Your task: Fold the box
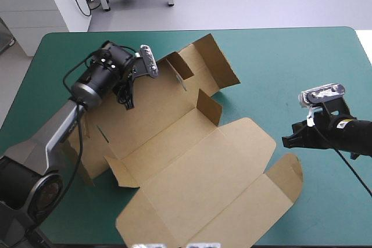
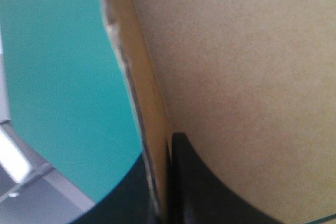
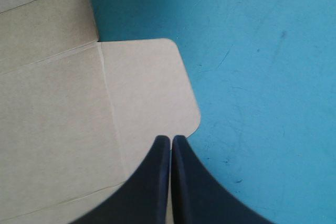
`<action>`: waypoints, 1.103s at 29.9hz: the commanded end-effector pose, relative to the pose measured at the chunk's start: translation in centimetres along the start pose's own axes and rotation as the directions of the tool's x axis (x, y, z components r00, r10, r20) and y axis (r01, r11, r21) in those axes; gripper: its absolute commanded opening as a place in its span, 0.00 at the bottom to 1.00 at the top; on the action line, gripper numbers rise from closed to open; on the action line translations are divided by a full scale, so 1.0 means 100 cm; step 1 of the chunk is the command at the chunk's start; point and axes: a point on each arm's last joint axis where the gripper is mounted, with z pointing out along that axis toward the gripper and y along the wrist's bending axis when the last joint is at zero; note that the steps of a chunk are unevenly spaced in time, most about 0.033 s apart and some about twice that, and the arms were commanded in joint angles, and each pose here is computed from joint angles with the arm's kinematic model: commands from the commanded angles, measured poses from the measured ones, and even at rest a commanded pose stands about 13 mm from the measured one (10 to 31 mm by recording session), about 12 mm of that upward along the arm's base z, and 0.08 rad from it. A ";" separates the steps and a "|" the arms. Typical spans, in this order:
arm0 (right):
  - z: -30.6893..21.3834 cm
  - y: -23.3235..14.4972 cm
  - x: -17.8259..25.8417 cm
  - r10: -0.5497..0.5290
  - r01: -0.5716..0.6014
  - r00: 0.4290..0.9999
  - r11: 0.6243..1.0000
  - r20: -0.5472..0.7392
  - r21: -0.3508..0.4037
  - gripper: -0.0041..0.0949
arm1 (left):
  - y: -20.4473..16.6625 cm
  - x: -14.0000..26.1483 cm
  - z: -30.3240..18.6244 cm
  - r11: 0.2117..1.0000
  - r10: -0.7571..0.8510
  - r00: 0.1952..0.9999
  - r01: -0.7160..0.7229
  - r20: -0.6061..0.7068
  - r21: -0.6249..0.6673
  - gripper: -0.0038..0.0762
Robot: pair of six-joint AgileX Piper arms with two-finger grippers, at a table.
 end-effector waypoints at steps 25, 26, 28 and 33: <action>-0.009 -0.002 -0.011 0.046 -0.051 0.992 0.998 0.116 0.039 0.04 | -0.039 -0.095 -0.080 0.890 0.215 0.917 -0.043 0.335 -0.454 0.04; -0.009 -0.002 -0.011 0.048 -0.053 0.992 0.998 0.120 0.041 0.04 | -0.040 -0.096 -0.083 0.884 0.227 0.916 -0.051 0.332 -0.465 0.04; -0.010 -0.003 -0.012 0.056 -0.062 0.990 0.997 0.130 0.044 0.04 | -0.046 -0.098 -0.090 0.875 0.250 0.909 -0.065 0.332 -0.480 0.04; -0.010 -0.004 -0.012 0.071 -0.080 0.988 0.995 0.136 0.060 0.04 | -0.061 -0.097 -0.087 0.854 0.288 0.911 -0.104 0.297 -0.510 0.04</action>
